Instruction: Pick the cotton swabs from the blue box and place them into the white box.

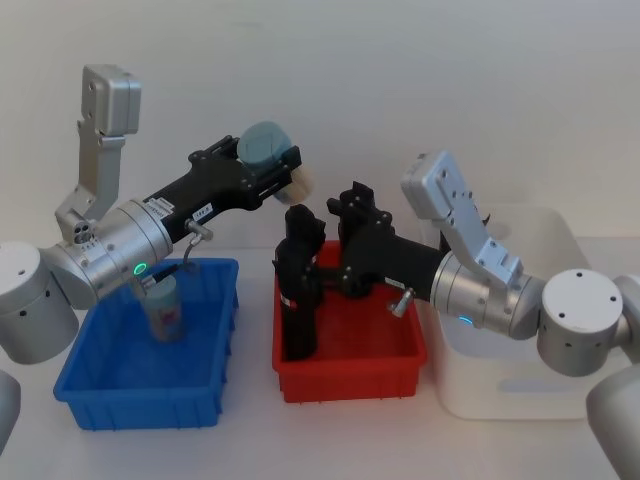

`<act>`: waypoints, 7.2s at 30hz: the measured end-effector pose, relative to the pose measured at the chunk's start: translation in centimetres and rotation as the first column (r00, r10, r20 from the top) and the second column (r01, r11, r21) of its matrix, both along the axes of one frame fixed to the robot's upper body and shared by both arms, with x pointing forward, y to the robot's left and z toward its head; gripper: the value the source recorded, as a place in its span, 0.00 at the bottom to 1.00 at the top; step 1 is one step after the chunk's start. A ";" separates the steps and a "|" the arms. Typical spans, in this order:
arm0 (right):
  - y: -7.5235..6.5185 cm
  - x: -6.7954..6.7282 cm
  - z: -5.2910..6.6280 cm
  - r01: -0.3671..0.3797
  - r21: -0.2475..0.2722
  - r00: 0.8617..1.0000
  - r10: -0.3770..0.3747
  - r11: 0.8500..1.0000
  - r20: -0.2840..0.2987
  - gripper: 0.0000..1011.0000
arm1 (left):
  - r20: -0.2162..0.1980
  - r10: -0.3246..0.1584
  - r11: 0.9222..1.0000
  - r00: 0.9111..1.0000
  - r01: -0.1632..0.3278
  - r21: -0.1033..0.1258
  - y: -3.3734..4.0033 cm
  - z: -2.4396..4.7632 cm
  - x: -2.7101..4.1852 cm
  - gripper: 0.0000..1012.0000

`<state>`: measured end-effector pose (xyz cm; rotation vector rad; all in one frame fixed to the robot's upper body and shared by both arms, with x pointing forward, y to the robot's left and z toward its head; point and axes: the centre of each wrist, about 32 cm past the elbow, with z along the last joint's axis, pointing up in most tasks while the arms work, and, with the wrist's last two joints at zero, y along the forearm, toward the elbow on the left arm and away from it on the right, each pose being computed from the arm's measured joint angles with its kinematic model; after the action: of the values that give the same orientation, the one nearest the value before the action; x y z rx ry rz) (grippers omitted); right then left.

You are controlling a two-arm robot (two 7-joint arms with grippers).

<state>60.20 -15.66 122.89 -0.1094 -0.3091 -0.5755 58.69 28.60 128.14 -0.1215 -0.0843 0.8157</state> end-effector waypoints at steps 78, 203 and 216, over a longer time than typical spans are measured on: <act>2.8 1.3 0.7 0.083 -0.011 0.994 -0.082 0.997 0.066 0.99 | -0.081 0.021 0.999 0.997 -0.017 0.052 -2.05 -1.98 -0.30 0.66; -6.7 -3.1 1.0 0.668 0.071 0.702 -0.596 0.741 -0.391 0.99 | -0.078 0.022 0.998 0.997 -0.017 0.059 -2.18 -1.92 -0.23 0.99; -6.8 -3.2 1.1 0.669 0.072 0.697 -0.591 0.740 -0.406 0.99 | -0.078 0.022 0.998 0.997 -0.017 0.059 -2.18 -1.92 -0.23 0.99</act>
<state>56.98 -22.49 123.95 -0.1087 0.1752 -1.2665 58.46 26.42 126.22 -0.0335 -0.0355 0.8359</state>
